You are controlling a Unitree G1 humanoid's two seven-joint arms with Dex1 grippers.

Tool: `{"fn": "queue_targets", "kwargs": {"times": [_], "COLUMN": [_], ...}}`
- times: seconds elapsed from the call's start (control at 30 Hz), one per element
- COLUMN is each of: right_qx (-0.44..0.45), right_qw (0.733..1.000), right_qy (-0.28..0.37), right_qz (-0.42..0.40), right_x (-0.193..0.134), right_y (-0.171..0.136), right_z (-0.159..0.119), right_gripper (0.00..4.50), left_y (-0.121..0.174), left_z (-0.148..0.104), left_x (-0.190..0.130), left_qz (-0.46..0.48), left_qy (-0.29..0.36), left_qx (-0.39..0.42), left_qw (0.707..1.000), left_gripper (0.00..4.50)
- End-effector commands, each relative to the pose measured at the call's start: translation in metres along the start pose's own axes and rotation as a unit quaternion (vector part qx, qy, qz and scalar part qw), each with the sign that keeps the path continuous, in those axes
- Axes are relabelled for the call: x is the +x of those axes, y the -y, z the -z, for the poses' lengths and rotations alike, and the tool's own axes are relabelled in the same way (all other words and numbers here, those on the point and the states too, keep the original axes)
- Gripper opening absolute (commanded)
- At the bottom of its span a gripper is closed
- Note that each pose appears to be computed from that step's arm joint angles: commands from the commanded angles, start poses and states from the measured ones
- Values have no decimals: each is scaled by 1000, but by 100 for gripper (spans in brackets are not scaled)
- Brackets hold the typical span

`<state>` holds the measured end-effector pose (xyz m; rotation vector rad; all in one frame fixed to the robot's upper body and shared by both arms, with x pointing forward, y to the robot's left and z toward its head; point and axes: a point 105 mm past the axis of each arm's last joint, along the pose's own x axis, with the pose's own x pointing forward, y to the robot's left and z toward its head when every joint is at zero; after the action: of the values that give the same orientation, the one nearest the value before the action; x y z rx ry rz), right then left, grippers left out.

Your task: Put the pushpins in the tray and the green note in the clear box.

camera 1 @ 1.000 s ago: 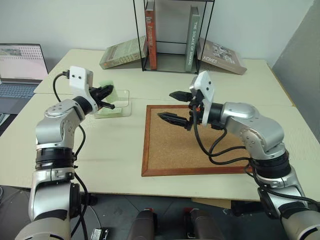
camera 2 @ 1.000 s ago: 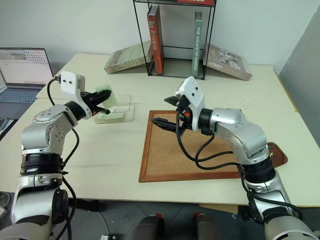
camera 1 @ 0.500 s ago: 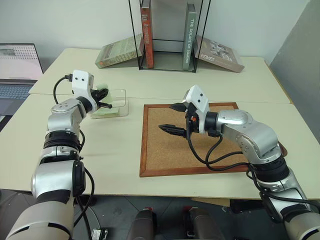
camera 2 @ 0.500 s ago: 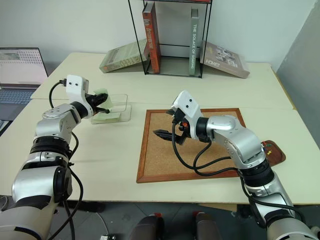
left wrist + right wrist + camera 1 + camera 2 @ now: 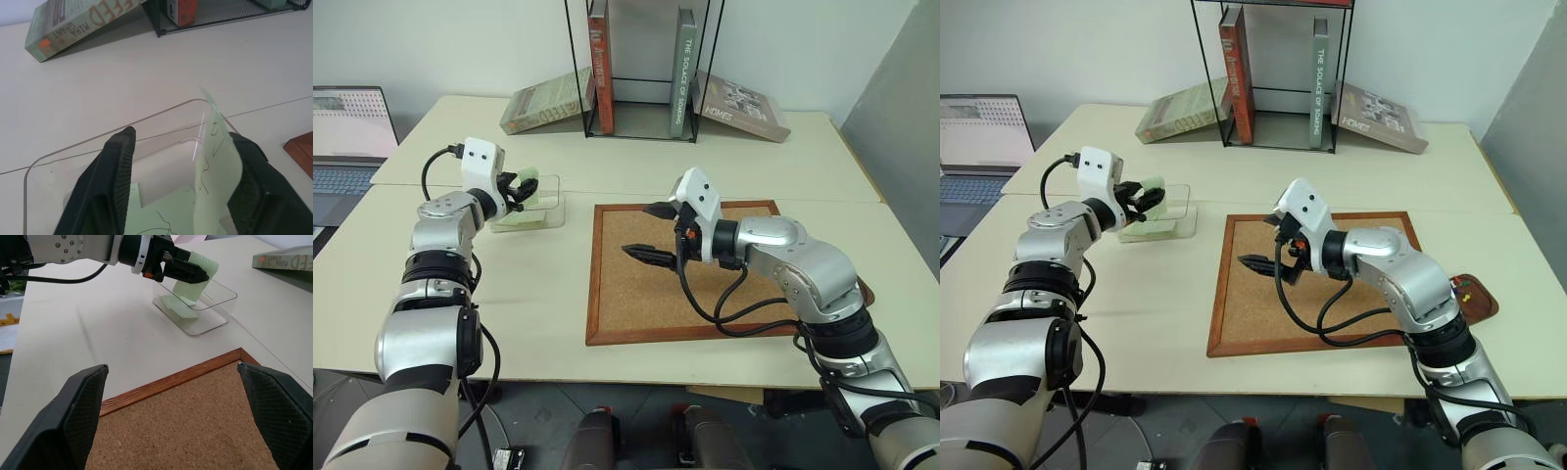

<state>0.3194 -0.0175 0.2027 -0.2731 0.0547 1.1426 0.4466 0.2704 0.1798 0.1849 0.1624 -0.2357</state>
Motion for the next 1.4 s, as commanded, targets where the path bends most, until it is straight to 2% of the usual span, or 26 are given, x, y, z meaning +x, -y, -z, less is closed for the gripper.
{"fn": "queue_targets", "kwargs": {"times": [0.03,0.2,0.37,0.5,0.63,0.87,1.07,1.17,1.27,1.4], "right_qx": [-15,-16,-19,-20,-22,-27,-31,-28,-38,-36], "right_qw": [1000,999,999,999,999,999,997,994,993,995], "right_qy": [23,27,29,30,32,36,57,92,101,60], "right_qz": [4,5,7,9,10,9,28,44,52,74], "right_x": [-3,-3,-1,-1,-1,-1,-10,-25,-46,-78], "right_y": [-1,0,0,0,-1,-2,2,5,1,1], "right_z": [-13,-14,-14,-14,-15,-16,-17,-22,-13,14], "right_gripper": [450,450,450,450,450,450,450,450,450,450], "left_y": [-7,-9,-5,-15,-12,-6,2,25,59,100], "left_z": [-19,-10,-15,-10,-7,-31,-48,-55,-46,-26], "left_x": [-3,-3,-4,-5,-4,-5,-26,-41,-52,-68], "left_qz": [-16,-18,2,-35,-32,-9,23,59,102,153], "left_qy": [23,9,19,7,-1,50,79,98,92,83], "left_qx": [29,-1,-22,9,36,18,49,52,82,140], "left_qw": [999,1000,1000,999,999,999,995,992,987,975], "left_gripper": [348,445,445,445,445,445,445,445,445,445]}}
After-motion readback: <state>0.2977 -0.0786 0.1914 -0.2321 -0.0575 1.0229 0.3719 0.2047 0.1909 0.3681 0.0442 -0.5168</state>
